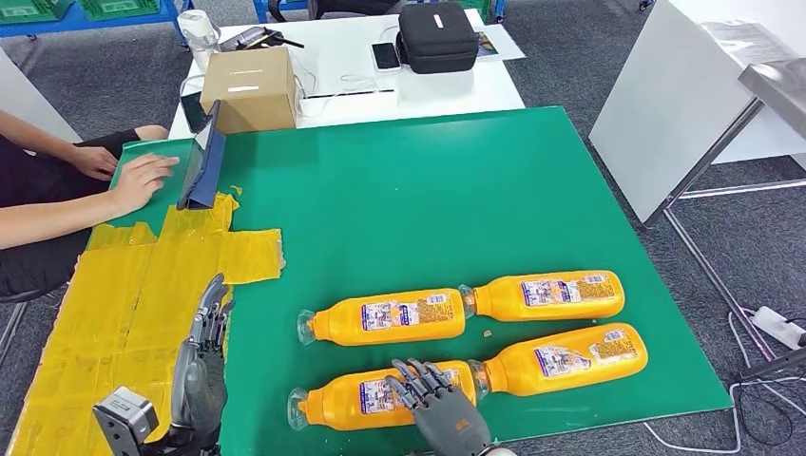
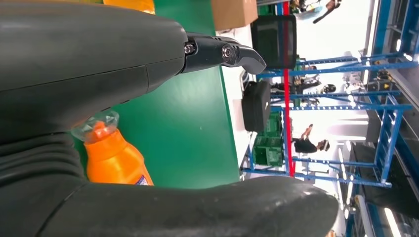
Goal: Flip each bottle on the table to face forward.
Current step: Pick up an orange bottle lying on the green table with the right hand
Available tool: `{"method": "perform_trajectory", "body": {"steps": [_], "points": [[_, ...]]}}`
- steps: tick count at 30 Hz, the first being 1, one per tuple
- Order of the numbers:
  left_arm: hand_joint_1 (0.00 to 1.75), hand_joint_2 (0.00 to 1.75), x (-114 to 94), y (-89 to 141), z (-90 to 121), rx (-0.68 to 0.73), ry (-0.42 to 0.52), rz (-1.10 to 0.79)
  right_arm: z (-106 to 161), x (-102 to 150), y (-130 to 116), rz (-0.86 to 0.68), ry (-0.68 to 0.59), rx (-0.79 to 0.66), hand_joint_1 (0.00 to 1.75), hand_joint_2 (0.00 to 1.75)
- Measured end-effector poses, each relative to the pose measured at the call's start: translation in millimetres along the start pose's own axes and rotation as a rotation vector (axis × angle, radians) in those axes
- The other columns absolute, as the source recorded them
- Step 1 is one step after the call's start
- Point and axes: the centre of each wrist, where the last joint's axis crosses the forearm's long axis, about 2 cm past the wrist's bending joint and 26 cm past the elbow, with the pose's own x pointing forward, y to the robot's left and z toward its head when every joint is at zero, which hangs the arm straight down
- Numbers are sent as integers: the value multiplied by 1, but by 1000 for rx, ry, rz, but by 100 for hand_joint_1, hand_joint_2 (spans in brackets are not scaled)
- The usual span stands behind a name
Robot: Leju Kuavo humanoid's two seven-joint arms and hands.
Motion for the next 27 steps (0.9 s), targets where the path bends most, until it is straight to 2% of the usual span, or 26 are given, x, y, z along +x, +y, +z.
{"method": "perform_trajectory", "body": {"steps": [3, 7, 8, 11, 12, 20, 27], "points": [[0, 0, 1, 2, 2, 9, 4, -4, 3, -2, 0, 31, 4, 5, 0, 175], [0, 0, 3, 3, 5, 15, 6, -3, 6, -8, -1, 154, 68, 44, 2, 175], [0, 0, 3, 4, 6, 16, 6, -2, 6, -11, -2, 180, 82, 61, 27, 175], [0, 0, 5, 7, 10, 23, 3, 0, 8, -24, -7, 223, 103, 124, 153, 175], [0, 0, 5, 8, 11, 25, 1, 1, 9, -30, -9, 229, 105, 145, 171, 175], [0, 0, 4, 15, 17, 32, -1, 5, 14, -99, -53, 201, 184, 278, 175, 175], [0, 0, 3, 19, 17, 31, -7, 9, 26, -146, -91, 92, 226, 402, 175, 175]]}}
